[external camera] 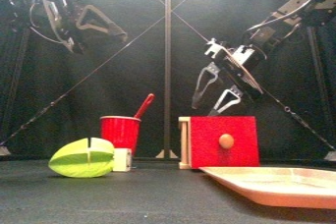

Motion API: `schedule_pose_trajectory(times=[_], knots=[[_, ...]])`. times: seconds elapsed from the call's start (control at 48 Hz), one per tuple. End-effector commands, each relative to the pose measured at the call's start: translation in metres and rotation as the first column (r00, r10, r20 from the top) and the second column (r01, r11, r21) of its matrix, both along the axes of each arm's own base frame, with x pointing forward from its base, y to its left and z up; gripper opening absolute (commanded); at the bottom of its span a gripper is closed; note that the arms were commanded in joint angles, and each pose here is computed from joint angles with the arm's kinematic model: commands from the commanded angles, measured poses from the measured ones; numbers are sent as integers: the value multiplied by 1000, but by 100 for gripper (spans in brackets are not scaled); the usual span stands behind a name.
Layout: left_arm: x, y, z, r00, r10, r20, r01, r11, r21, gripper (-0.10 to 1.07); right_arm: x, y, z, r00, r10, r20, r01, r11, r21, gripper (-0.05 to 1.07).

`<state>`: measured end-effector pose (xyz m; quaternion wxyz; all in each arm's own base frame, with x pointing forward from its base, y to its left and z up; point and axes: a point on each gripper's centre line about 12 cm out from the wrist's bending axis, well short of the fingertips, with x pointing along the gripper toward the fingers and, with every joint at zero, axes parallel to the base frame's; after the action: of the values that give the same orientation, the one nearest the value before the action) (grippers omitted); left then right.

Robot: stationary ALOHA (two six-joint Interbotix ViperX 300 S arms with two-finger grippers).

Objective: Put carrot top in drawer

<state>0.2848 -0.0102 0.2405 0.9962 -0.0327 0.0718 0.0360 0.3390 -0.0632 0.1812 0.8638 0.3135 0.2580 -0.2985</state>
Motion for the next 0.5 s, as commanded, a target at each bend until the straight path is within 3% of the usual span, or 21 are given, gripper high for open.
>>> schedule_pose_trajectory(times=[0.0,0.479], knots=[[2,0,5,1000,1,21,-1,1000,1,49,6,-1,14,999,0,41,1,1000,-5,92],[2,0,6,1000,1,21,-1,1000,1,49,8,2,16,999,7,48,-7,1000,-2,92]])
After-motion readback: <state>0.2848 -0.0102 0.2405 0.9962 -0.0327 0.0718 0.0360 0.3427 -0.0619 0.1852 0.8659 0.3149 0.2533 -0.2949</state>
